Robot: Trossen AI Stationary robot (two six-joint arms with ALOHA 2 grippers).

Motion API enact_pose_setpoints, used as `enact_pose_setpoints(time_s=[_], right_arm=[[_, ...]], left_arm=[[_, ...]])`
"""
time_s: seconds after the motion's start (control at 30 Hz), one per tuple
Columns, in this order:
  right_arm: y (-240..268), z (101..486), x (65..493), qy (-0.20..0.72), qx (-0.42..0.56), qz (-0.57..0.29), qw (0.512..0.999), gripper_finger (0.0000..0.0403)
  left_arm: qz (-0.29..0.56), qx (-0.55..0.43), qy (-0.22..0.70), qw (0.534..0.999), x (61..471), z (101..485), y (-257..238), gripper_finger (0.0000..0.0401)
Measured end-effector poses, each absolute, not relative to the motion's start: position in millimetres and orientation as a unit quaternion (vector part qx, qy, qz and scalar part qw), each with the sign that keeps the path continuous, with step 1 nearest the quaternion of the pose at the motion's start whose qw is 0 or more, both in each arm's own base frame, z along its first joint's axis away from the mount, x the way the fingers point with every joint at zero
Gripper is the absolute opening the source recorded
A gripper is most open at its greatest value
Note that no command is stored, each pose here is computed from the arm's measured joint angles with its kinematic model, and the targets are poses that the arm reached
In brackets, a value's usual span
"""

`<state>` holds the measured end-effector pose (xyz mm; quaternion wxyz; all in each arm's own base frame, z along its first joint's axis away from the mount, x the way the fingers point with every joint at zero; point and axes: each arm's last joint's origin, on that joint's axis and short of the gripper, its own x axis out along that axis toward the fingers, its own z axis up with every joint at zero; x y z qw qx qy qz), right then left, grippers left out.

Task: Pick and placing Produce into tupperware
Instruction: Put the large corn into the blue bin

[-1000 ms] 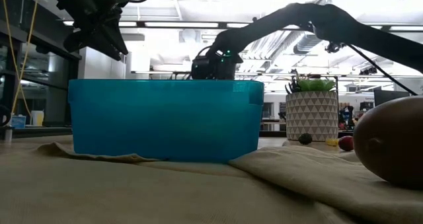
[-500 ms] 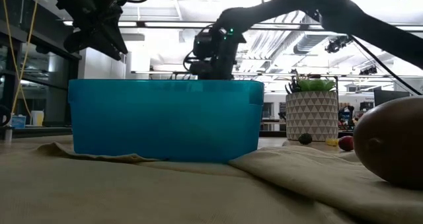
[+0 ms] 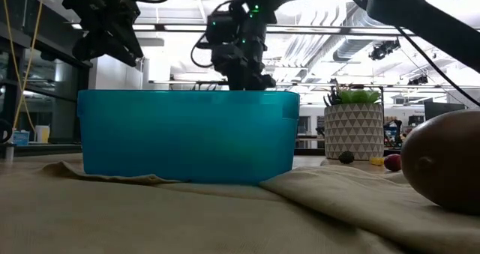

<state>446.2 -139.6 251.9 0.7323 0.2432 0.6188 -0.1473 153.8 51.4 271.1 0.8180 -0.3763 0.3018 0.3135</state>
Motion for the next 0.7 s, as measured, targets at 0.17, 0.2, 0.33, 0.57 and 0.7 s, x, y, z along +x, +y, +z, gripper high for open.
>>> enact_pose_setpoints(time_s=[0.17, 0.2, 0.33, 0.57, 0.7], right_arm=[[-121, 268, 443, 0.616, 0.235, -0.154, 0.736, 0.0197], [-118, 271, 442, 0.615, 0.235, -0.156, 0.736, 0.0197], [-106, 288, 437, 0.606, 0.236, -0.156, 0.743, 0.0197], [-88, 335, 413, 0.575, 0.214, -0.16, 0.774, 0.0197], [-80, 364, 391, 0.56, 0.207, -0.193, 0.778, 0.0197]], left_arm=[[0.307, -0.379, 0.304, 0.818, 154, 271, 51, 0.0115], [0.305, -0.378, 0.306, 0.819, 154, 271, 51, 0.0115], [0.287, -0.377, 0.314, 0.823, 154, 271, 50, 0.0115], [0.267, -0.384, 0.32, 0.823, 154, 271, 49, 0.0115], [0.264, -0.386, 0.322, 0.823, 155, 271, 48, 0.0115]])
